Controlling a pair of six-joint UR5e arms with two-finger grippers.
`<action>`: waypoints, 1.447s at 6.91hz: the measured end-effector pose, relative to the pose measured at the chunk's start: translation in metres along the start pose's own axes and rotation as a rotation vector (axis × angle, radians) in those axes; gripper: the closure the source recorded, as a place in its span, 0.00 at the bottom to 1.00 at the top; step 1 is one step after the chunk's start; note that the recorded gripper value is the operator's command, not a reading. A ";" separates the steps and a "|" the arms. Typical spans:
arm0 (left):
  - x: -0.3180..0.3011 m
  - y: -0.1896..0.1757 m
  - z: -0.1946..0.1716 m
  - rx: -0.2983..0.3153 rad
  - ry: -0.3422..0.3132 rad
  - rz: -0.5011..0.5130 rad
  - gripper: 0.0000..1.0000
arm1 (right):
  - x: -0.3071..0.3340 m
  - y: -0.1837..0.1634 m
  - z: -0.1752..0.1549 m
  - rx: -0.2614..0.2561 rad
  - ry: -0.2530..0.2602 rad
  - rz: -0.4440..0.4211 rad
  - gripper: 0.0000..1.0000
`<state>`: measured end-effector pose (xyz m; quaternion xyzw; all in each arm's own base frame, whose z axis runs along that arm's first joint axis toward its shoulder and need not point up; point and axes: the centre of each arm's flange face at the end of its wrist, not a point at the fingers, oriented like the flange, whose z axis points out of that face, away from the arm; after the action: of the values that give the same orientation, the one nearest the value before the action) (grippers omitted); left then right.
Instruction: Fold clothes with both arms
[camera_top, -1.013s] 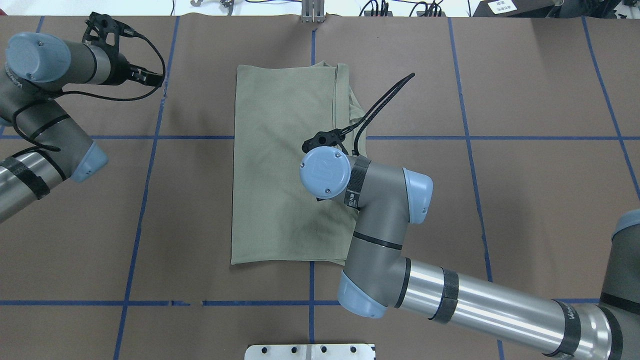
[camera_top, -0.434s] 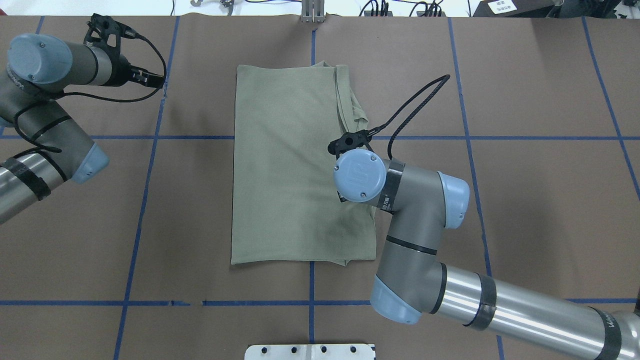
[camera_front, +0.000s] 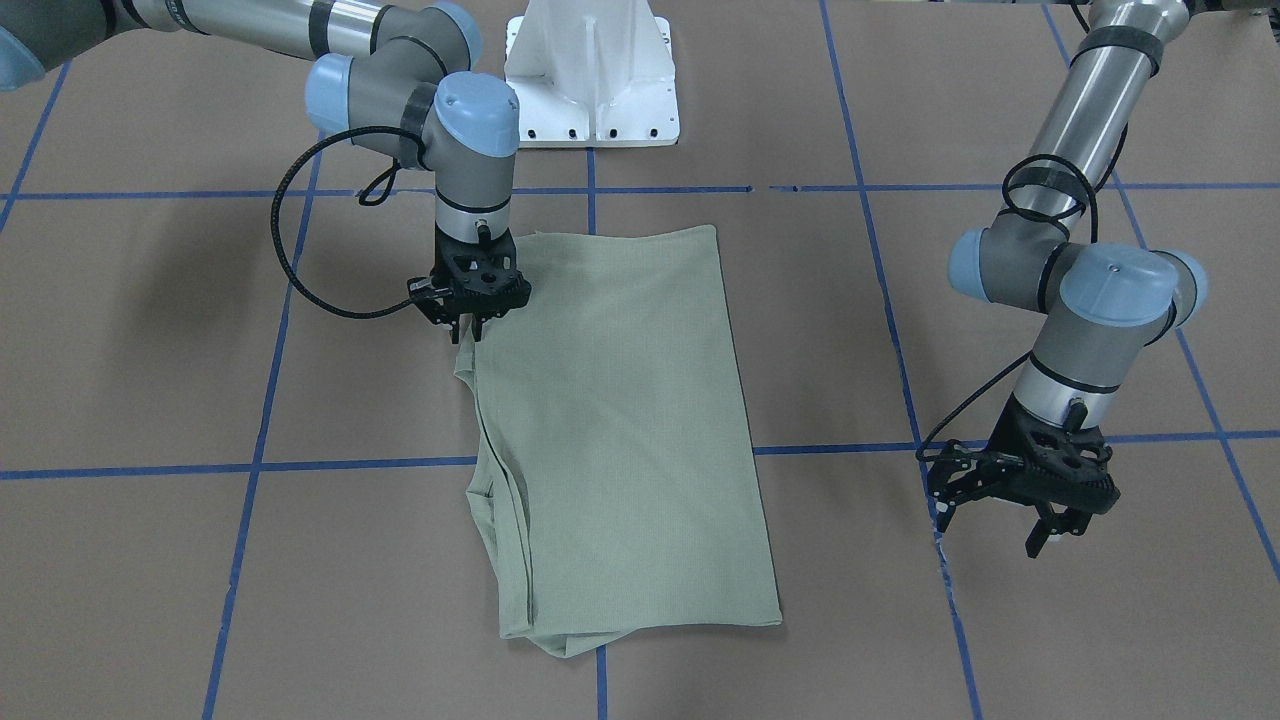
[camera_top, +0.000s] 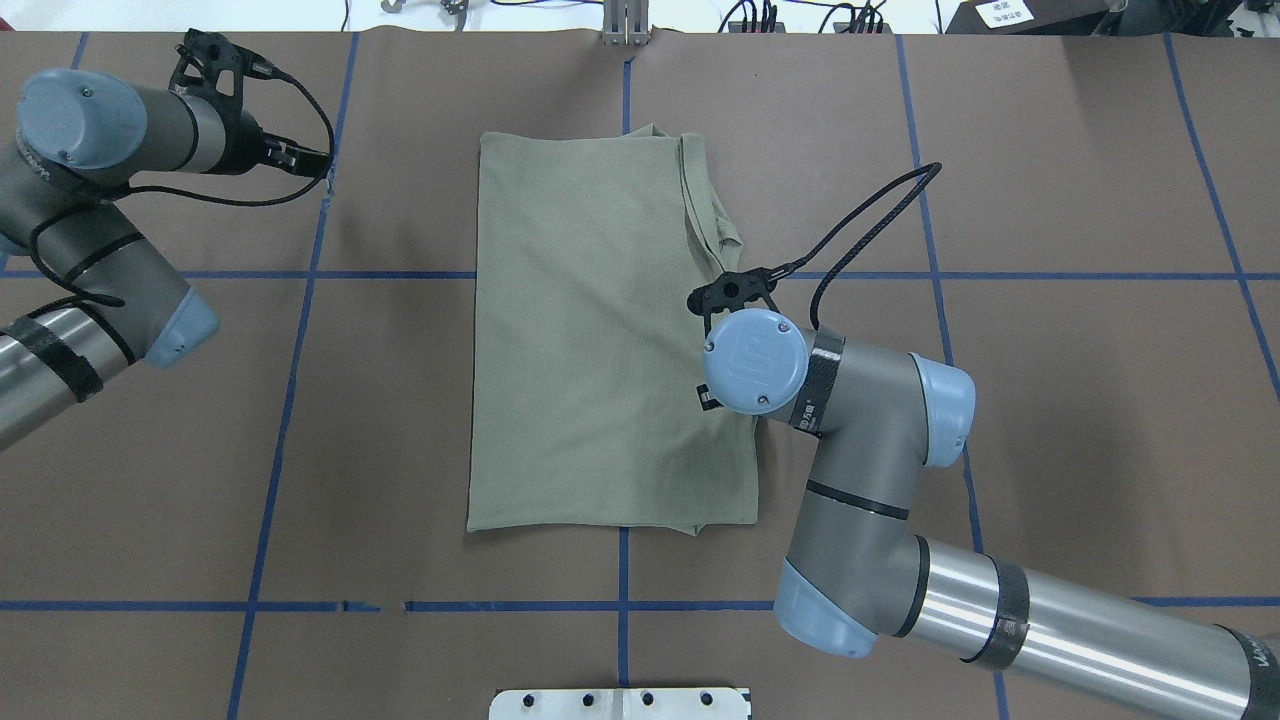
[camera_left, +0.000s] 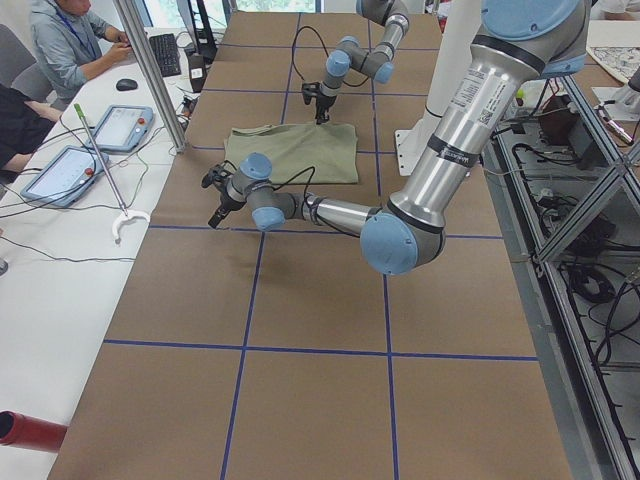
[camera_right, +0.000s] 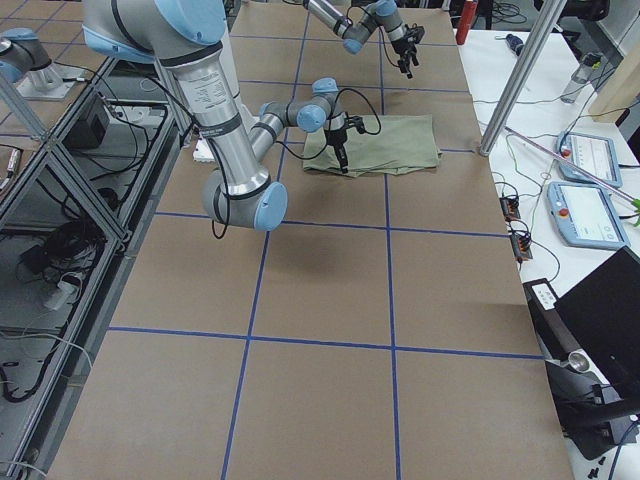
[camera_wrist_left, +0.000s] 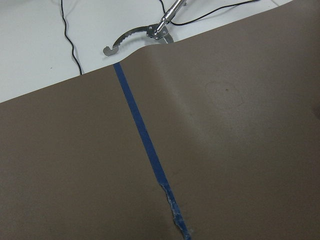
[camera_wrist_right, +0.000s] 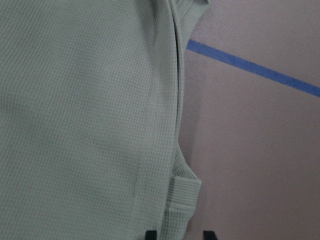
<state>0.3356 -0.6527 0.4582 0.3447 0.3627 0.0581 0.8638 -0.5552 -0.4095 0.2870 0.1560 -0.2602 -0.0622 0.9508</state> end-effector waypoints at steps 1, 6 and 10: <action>0.000 0.000 0.000 0.000 0.000 0.000 0.00 | 0.002 -0.012 -0.007 0.013 -0.009 0.026 0.00; 0.010 -0.001 -0.004 -0.012 0.042 -0.010 0.00 | -0.017 -0.145 -0.035 0.069 -0.023 0.095 0.00; 0.010 0.001 -0.003 -0.019 0.045 -0.013 0.00 | 0.004 -0.178 0.033 0.064 0.029 0.044 0.00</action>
<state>0.3409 -0.6470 0.4516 0.3329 0.3835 0.0637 0.8591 -0.5754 -0.5873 0.2573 0.1817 -0.2516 -0.0305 0.9501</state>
